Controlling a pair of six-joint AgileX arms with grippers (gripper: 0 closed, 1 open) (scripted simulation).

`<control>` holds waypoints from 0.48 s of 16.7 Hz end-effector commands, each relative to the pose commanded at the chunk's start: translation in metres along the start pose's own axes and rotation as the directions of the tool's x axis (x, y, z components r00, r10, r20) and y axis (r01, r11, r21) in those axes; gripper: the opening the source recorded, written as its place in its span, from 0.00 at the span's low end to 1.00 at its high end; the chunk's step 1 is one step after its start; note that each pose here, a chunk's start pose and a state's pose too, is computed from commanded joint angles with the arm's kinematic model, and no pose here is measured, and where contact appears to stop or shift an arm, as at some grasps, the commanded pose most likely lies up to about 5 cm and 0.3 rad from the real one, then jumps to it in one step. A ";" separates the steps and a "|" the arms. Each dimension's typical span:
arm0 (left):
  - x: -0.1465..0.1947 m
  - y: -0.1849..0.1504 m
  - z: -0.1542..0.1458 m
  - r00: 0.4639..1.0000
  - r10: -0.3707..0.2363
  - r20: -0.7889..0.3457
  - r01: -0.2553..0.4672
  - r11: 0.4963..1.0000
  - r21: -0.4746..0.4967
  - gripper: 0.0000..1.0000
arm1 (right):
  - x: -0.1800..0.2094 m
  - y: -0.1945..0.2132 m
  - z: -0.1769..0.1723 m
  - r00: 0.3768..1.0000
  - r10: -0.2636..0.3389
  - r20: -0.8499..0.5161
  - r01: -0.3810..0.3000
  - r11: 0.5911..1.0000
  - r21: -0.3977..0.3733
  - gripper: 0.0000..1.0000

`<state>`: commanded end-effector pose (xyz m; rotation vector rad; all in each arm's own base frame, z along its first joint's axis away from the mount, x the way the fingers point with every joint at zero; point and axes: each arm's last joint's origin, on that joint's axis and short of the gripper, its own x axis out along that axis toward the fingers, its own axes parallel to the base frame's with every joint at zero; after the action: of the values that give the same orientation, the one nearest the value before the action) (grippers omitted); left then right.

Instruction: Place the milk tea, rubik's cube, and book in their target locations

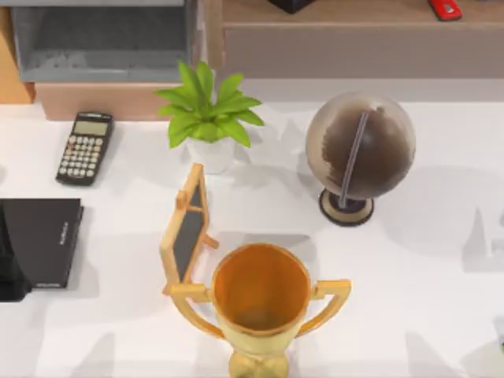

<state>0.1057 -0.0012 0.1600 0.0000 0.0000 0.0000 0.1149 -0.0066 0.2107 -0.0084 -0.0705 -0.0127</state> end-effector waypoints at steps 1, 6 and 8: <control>0.000 0.000 0.000 1.000 0.000 0.000 0.000 1.000 0.000 1.00 | 0.007 -0.002 0.012 1.000 -0.001 0.008 0.001 1.000 -0.003 1.00; 0.000 0.000 0.000 1.000 0.000 0.000 0.000 1.000 0.000 1.00 | 0.078 -0.022 0.059 1.000 -0.001 -0.012 0.001 1.000 -0.011 1.00; 0.000 0.000 0.000 1.000 0.000 0.000 0.000 1.000 0.000 1.00 | 0.120 -0.037 0.062 0.999 -0.001 -0.035 0.000 1.000 -0.010 1.00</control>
<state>0.1057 -0.0012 0.1600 0.0000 0.0000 0.0000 0.2299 -0.0444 0.2812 -0.0182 -0.0354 -0.0136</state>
